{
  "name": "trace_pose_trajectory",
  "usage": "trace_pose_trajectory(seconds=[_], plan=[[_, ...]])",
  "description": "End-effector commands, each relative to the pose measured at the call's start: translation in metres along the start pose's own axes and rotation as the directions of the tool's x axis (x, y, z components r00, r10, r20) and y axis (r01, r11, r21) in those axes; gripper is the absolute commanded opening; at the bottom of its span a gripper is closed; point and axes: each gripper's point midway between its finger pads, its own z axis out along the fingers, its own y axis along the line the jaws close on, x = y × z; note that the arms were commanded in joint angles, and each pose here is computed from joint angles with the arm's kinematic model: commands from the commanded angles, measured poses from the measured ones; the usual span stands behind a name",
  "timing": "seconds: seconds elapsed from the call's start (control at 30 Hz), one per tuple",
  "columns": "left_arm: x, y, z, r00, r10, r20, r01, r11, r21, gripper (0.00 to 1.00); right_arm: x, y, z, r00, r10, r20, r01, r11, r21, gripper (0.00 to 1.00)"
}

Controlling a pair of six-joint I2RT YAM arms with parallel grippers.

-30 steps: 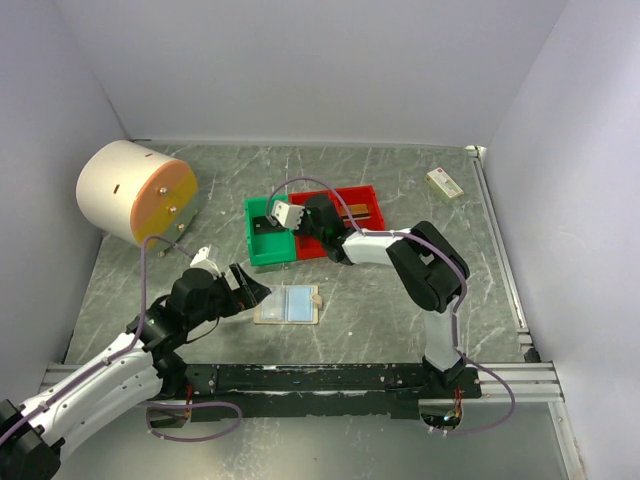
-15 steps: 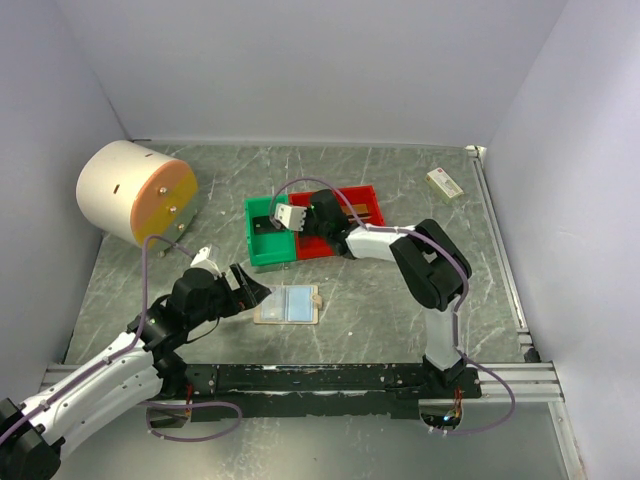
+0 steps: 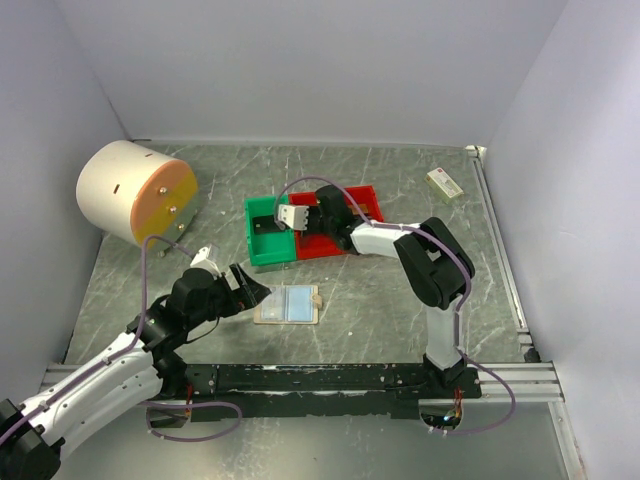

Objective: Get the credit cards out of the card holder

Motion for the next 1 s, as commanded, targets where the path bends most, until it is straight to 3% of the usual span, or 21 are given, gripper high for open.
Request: trace_pose_trajectory(seconds=[0.0, 0.77, 0.97], plan=[[-0.008, -0.008, -0.001, 1.0, 0.005, 0.019, -0.005, 1.0, 0.021, 0.98, -0.006, -0.014, -0.01, 0.995, -0.074, 0.061, 0.073, 0.997, 0.03, 0.0], [-0.002, -0.01, 0.007, 1.0, 0.021, -0.016, -0.02, 1.0, 0.024, 0.98, 0.022, -0.001, 0.012, 0.988, -0.153, 0.018, 0.153, 0.988, -0.003, 0.04], [-0.001, -0.01, 0.008, 1.0, 0.02, -0.022, -0.02, 0.999, 0.025, 0.98, 0.021, 0.002, 0.011, 0.99, -0.136, 0.022, 0.137, 0.99, -0.041, 0.15]])
